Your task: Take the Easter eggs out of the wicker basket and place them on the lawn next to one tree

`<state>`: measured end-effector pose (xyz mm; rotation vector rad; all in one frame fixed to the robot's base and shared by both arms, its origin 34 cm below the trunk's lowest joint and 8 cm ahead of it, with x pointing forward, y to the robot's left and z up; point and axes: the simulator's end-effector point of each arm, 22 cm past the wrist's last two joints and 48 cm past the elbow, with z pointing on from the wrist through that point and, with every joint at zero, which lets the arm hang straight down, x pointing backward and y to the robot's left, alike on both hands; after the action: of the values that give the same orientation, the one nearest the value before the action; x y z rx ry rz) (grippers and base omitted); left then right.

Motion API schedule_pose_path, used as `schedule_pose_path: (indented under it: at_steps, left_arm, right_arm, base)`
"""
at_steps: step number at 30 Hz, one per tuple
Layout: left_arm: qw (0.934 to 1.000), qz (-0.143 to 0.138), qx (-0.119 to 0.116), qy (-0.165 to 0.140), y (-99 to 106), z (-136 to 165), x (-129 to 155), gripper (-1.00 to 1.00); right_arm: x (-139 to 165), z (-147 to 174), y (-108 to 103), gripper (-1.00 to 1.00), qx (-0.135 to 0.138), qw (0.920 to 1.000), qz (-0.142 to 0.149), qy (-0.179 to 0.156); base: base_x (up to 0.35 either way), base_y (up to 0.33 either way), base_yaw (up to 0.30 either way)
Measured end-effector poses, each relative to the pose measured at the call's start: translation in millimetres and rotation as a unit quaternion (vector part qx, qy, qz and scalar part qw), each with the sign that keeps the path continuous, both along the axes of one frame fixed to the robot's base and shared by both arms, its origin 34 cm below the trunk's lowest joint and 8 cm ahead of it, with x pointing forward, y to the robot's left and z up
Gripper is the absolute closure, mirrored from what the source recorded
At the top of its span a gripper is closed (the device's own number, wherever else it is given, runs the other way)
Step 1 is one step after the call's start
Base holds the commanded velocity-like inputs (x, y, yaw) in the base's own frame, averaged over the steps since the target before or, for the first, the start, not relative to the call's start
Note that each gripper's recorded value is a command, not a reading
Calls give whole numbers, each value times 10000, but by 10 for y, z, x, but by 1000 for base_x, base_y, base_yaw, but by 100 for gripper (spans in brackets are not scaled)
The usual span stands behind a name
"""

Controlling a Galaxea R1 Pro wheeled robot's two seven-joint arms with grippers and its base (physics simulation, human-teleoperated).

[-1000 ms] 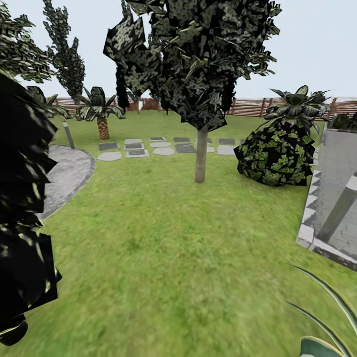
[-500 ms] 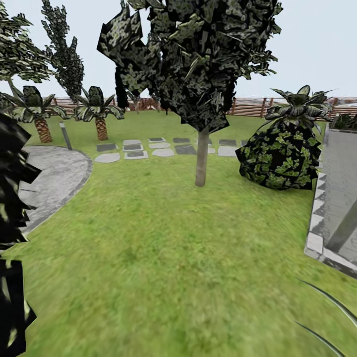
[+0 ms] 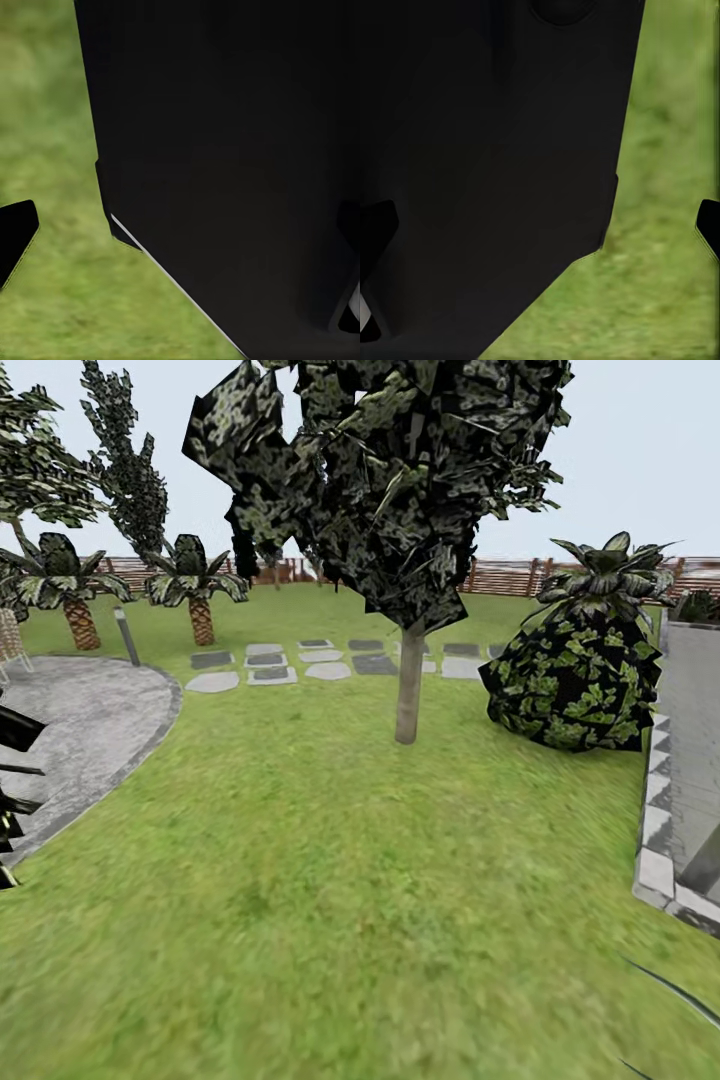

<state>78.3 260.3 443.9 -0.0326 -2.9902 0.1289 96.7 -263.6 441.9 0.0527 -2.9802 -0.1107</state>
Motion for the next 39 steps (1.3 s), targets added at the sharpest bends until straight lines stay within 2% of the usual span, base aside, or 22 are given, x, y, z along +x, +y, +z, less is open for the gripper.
schedule_pose_path:
  at_steps: [16, 29, 39]
  left_arm:
    - [10000, 6, -1, -1, -1, 0, 1, -100]
    - [10000, 8, -2, -2, -1, 0, 0, -100]
    - [10000, 6, 0, -2, 0, 0, 1, -100]
  right_arm:
    - [2, 0, -3, -100, -7, 10000, -40, -2]
    - [3, 0, -3, -100, -10, 10000, -55, -3]
    - [3, 0, -9, -100, -5, 10000, -9, -4]
  base:
    - [340, 0, 4]
    - [340, 0, 240]
    - [340, 0, 29]
